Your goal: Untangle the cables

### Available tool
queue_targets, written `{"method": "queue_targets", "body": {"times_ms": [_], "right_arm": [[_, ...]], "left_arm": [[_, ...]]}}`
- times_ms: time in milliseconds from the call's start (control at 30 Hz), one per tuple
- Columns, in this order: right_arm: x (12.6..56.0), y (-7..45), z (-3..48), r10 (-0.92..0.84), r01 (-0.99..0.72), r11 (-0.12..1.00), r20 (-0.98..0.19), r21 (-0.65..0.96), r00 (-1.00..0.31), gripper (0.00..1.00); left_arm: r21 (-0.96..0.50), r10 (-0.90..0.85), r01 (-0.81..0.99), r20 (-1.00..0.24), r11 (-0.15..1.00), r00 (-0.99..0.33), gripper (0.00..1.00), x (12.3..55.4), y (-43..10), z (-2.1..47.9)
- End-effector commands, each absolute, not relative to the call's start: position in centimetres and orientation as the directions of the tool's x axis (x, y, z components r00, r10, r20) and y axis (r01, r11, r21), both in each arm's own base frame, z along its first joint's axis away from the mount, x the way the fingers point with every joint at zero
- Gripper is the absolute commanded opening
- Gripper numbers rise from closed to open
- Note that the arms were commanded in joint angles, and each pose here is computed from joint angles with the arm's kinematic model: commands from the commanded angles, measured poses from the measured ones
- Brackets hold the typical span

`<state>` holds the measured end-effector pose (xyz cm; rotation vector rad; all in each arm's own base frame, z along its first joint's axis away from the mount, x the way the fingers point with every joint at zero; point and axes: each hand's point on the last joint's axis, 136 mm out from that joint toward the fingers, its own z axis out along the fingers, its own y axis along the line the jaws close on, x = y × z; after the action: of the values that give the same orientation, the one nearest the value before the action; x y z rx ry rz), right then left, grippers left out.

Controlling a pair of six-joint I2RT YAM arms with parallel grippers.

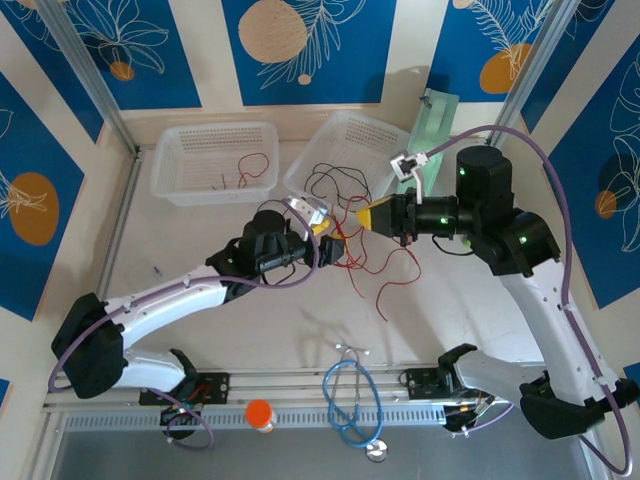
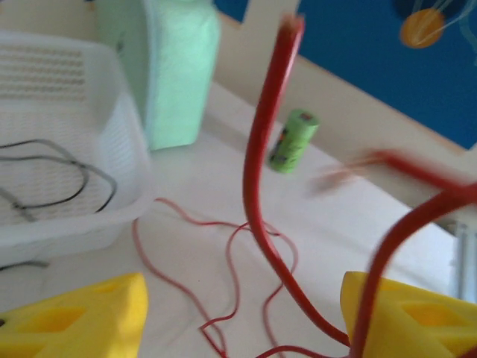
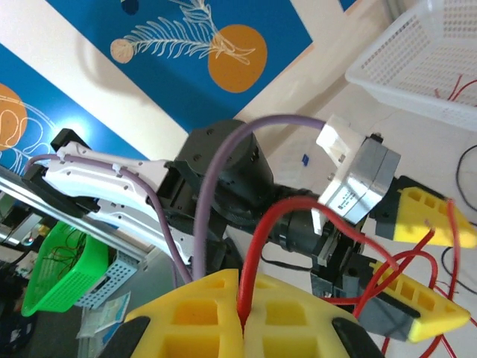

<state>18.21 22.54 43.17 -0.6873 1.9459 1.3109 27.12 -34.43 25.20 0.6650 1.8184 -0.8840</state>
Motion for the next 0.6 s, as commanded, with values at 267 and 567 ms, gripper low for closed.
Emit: {"method": "queue_targets", "body": {"times_ms": [267, 567], "right_arm": [[18.4, 18.8, 46.2, 0.092, -0.686, 0.463, -0.8, 0.562, -0.593, 0.0], [19.5, 17.0, 45.9, 0.14, -0.623, 0.529, -0.784, 0.576, -0.605, 0.0]], "left_arm": [[-0.203, 0.125, 0.577, -0.87, 0.791, -0.478, 0.21, 29.9, -30.4, 16.6], [-0.188, 0.143, 0.502, -0.823, 0.844, -0.55, 0.2, 29.8, -28.3, 12.4]]}}
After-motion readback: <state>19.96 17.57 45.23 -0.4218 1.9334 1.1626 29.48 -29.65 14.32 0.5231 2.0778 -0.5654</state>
